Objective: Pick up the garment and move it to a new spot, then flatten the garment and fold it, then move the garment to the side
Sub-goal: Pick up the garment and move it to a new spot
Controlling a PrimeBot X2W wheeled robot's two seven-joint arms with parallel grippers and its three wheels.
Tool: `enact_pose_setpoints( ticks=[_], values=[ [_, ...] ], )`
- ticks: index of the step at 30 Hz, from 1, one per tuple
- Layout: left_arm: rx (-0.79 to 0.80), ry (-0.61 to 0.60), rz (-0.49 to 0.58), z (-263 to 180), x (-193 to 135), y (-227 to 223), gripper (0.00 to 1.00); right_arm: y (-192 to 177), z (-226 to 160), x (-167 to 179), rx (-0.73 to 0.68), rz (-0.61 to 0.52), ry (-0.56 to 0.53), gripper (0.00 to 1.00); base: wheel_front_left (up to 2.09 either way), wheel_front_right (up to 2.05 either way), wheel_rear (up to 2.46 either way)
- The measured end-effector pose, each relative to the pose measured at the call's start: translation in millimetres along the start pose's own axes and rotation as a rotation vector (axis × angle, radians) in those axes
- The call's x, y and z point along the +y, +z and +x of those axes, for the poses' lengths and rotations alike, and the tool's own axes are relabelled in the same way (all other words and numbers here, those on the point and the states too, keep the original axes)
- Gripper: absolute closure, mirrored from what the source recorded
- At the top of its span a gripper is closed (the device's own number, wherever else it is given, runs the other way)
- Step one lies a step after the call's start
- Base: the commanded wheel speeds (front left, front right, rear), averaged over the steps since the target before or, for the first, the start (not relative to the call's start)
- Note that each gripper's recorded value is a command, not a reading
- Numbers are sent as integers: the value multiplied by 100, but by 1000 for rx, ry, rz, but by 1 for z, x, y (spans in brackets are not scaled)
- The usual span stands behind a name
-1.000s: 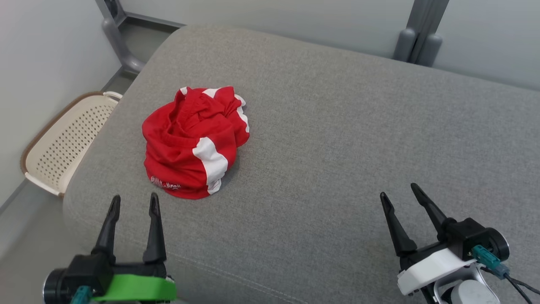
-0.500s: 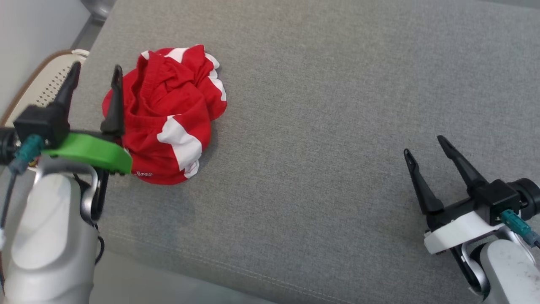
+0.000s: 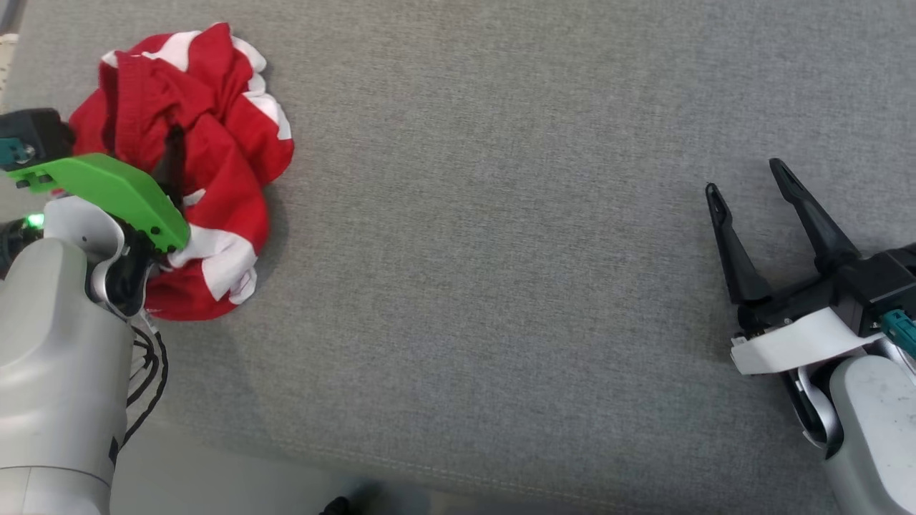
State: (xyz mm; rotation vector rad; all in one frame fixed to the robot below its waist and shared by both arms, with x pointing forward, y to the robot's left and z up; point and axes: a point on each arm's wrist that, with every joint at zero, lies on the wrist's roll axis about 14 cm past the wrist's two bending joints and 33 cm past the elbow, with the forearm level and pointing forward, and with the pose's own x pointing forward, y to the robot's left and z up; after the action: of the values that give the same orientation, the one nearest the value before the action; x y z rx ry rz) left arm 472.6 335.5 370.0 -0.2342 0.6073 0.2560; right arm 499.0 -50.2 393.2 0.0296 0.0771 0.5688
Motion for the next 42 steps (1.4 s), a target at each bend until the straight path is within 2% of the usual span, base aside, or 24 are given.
enact_pose_setpoints(
  ticks=[3,6,7,8,15,23,29,34,42],
  values=[
    [106,14,19,10,2,-29,0,-6,-4,-7,9,12,-29,0,0,0,0],
    [138,11,15,19,0,-35,0,-10,-8,-14,17,18,-54,0,0,0,0],
    [147,11,20,21,0,-37,57,-11,-9,-16,19,19,-61,0,0,0,0],
    [142,9,28,24,-1,-37,100,-12,-9,-18,21,21,-68,0,0,0,0],
    [-52,-51,21,23,-17,-1,100,-2,-13,-16,6,37,-91,0,0,0,0],
    [-362,-248,-6,-15,-66,91,100,32,-23,0,-54,79,-116,0,0,0,0],
    [-505,-455,-2,-63,-123,140,100,62,-43,3,-106,102,-167,0,0,0,0],
    [-573,-638,-22,-102,-190,169,100,84,-68,-8,-152,96,-239,0,0,0,0],
    [-546,-881,-54,-138,-302,166,100,109,-118,-36,-203,69,-385,0,0,0,0]
  ],
)
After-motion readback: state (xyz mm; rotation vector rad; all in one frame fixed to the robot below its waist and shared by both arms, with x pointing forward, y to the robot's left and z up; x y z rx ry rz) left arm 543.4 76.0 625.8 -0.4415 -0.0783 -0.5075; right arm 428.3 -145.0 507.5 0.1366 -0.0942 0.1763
